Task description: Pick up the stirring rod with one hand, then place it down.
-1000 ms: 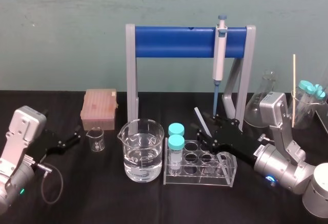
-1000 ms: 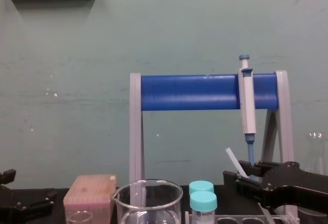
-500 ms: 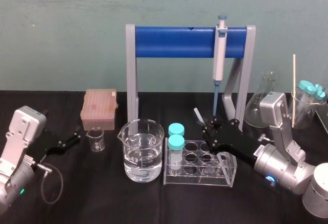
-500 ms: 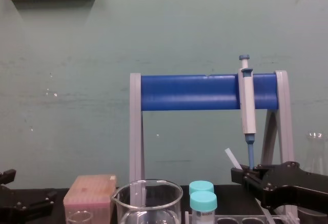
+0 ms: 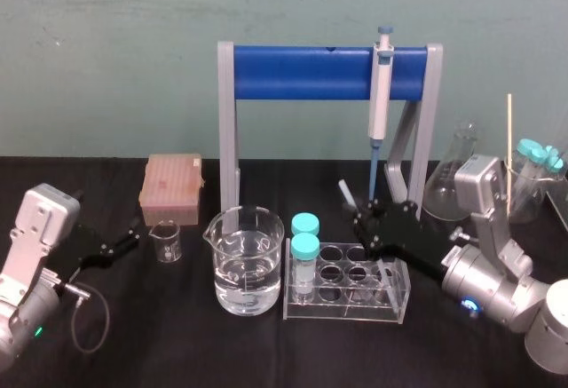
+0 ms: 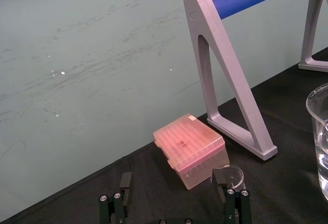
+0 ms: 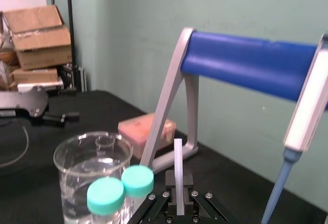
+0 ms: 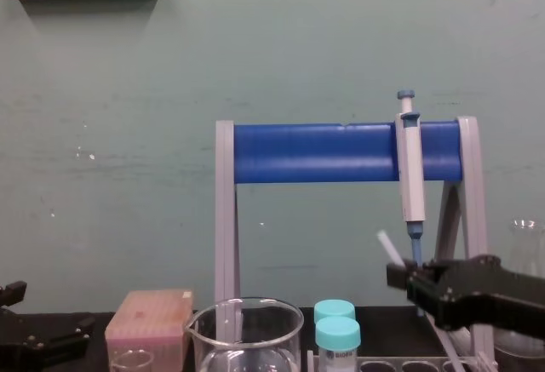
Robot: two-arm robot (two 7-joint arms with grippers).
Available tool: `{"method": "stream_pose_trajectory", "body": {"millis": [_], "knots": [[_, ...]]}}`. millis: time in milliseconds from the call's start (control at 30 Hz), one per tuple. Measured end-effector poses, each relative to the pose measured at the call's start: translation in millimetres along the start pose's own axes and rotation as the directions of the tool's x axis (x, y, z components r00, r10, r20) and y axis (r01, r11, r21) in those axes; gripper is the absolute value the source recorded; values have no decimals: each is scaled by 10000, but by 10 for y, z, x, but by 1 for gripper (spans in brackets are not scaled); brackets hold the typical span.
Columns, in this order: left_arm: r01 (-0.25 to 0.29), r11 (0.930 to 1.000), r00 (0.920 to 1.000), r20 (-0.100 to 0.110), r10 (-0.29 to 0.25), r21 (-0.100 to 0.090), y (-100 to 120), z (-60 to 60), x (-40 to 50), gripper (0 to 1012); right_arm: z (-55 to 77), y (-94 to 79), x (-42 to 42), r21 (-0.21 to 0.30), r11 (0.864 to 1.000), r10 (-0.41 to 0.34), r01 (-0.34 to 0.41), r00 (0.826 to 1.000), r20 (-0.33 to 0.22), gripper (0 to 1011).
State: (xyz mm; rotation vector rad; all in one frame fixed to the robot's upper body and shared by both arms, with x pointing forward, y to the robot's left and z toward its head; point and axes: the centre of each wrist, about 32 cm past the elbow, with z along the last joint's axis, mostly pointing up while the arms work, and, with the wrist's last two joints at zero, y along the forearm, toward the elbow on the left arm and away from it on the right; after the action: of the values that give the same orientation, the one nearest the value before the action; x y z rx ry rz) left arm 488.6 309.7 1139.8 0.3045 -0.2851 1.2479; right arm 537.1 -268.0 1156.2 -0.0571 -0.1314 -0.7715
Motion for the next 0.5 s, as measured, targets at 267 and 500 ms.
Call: {"method": "stream_pose_trajectory", "body": {"millis": [267,500], "knots": [[0,10000,10000,0,0,-1,0,0,0,1000,192,79,2,1227,9924,-140,98,9993,335,69],[-1,10000,10000,0,1,-1,0,0,0,1000,361,162,13,2723,9620,-416,185,9960,793,69]]}}
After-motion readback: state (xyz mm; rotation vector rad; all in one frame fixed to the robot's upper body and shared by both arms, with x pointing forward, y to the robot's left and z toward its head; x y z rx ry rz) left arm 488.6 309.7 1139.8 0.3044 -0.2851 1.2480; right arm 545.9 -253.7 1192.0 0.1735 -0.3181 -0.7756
